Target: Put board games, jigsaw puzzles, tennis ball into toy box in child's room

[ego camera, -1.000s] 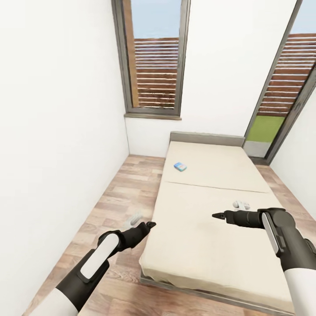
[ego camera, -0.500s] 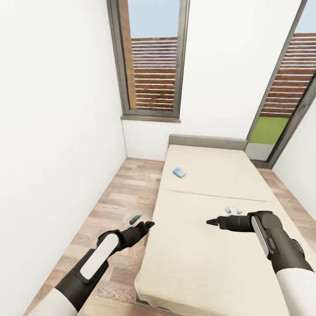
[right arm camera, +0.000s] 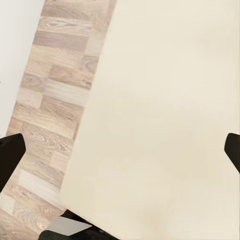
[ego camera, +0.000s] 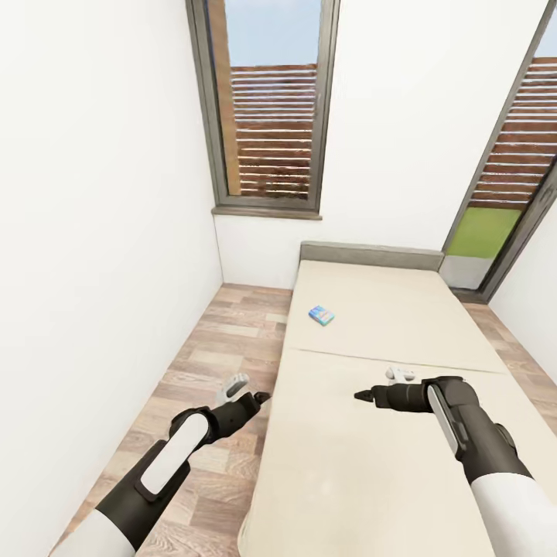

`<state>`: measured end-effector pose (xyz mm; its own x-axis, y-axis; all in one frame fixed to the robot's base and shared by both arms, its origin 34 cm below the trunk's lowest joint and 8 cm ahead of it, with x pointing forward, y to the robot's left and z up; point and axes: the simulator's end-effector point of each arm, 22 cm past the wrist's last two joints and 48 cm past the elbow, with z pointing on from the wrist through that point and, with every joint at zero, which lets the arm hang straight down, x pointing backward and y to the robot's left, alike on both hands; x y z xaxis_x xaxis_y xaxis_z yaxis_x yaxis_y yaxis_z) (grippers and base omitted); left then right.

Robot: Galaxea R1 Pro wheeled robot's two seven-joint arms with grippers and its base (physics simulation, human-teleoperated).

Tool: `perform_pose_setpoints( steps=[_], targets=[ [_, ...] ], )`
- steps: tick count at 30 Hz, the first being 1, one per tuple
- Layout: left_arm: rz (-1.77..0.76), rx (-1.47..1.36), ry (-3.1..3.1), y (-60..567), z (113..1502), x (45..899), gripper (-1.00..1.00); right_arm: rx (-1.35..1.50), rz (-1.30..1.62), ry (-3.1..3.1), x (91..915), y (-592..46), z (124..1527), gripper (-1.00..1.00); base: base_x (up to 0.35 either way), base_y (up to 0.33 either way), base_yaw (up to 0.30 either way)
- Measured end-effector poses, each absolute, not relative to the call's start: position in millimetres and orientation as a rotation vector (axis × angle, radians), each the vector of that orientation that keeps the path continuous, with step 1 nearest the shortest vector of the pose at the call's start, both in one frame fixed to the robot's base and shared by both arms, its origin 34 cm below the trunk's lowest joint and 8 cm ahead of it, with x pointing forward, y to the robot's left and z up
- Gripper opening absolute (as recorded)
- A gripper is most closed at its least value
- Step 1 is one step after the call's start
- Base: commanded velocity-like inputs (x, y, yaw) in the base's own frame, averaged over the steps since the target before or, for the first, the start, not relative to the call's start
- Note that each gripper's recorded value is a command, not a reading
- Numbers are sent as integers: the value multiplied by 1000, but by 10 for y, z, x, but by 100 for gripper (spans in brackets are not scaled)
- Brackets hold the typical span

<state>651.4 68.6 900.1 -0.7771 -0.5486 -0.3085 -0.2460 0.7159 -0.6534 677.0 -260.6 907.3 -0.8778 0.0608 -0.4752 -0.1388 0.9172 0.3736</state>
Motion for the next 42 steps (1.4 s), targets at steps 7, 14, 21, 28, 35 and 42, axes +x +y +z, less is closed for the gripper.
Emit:
perform_pose_setpoints(
  steps=[7, 14, 21, 28, 35, 42],
  targets=[
    [-827, -607, 2432, 691, 8991, 6511, 100, -48, 554, 2597, 6762, -2593, 9063, 100, 70, 51, -143],
    [-825, -606, 2433, 694, 8988, 6510, 100, -45, 555, 2599, 6768, -2590, 9068, 100, 21, 16, -244],
    [-826, -608, 2433, 695, 8986, 6509, 100, -44, 555, 2599, 6771, -2589, 9071, 100, 6, 4, -276],
    [-827, -610, 2433, 699, 8986, 6509, 100, -43, 555, 2599, 6773, -2590, 9073, 100, 2, 1, -169],
    [-827, -609, 2434, 700, 8986, 6509, 100, -43, 555, 2599, 6773, -2591, 9073, 100, 16, 11, -63],
    [-825, -607, 2434, 701, 8986, 6505, 100, -44, 554, 2599, 6772, -2590, 9076, 100, 142, 107, -21]
  ],
)
